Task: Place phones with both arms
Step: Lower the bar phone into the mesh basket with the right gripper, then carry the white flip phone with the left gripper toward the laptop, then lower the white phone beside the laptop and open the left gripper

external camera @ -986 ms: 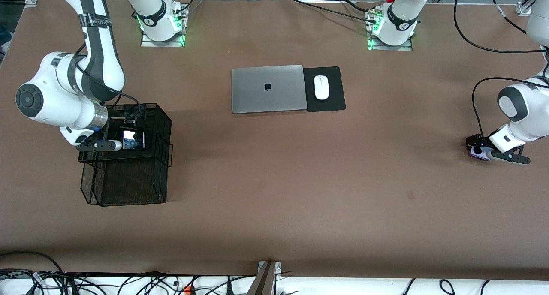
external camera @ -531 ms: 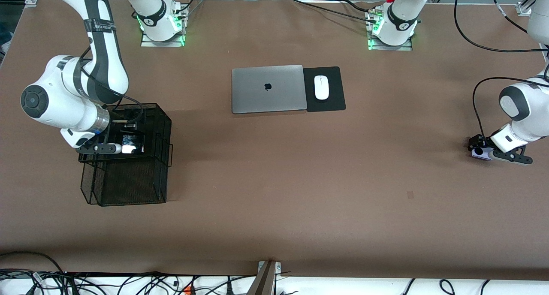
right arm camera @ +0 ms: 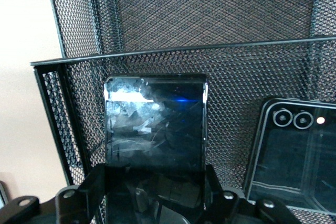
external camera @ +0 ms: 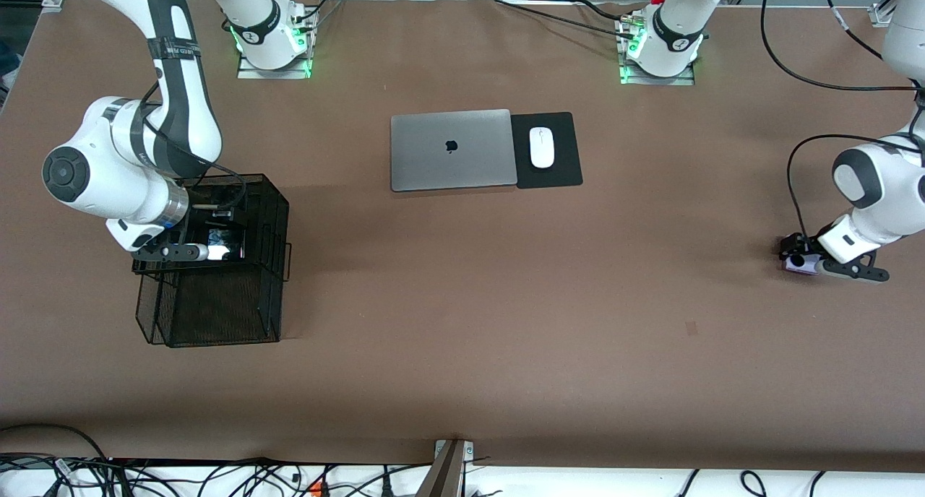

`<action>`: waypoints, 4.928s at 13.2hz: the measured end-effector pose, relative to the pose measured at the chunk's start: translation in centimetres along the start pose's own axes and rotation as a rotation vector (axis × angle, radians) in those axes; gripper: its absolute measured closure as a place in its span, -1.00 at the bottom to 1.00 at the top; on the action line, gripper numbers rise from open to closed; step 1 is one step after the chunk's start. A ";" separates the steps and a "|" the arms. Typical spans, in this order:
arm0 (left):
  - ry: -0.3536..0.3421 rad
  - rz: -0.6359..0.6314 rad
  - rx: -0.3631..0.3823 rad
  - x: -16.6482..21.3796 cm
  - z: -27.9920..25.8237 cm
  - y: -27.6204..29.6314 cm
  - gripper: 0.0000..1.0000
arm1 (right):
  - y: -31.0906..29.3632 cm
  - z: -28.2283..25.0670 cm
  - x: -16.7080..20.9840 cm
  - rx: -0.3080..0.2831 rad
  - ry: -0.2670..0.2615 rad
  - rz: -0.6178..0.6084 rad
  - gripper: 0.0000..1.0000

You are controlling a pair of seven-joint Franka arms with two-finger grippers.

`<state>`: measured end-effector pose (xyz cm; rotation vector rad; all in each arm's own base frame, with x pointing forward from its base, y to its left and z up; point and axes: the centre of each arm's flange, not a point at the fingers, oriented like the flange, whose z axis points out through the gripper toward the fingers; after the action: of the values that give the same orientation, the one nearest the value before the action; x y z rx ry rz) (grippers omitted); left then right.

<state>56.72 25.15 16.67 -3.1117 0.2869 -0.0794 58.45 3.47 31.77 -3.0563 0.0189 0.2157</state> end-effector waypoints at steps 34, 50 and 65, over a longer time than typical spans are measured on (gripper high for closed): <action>-0.002 -0.446 -0.103 19.8 -9.3 68.5 -0.70 | -2.6 -16.9 7.4 0.062 -0.060 0.131 -0.99; 0.214 -0.463 -0.415 16.7 -1.9 80.5 -0.70 | -2.6 -16.8 7.5 0.062 -0.061 0.132 -0.99; 0.146 -0.432 -0.338 16.7 -3.6 81.0 -1.00 | -4.0 -16.5 7.4 0.061 -0.067 0.105 -0.99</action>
<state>58.15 -57.60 19.46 -3.4467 -0.4214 -0.2919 68.13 6.16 47.38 -2.9877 0.1784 0.3174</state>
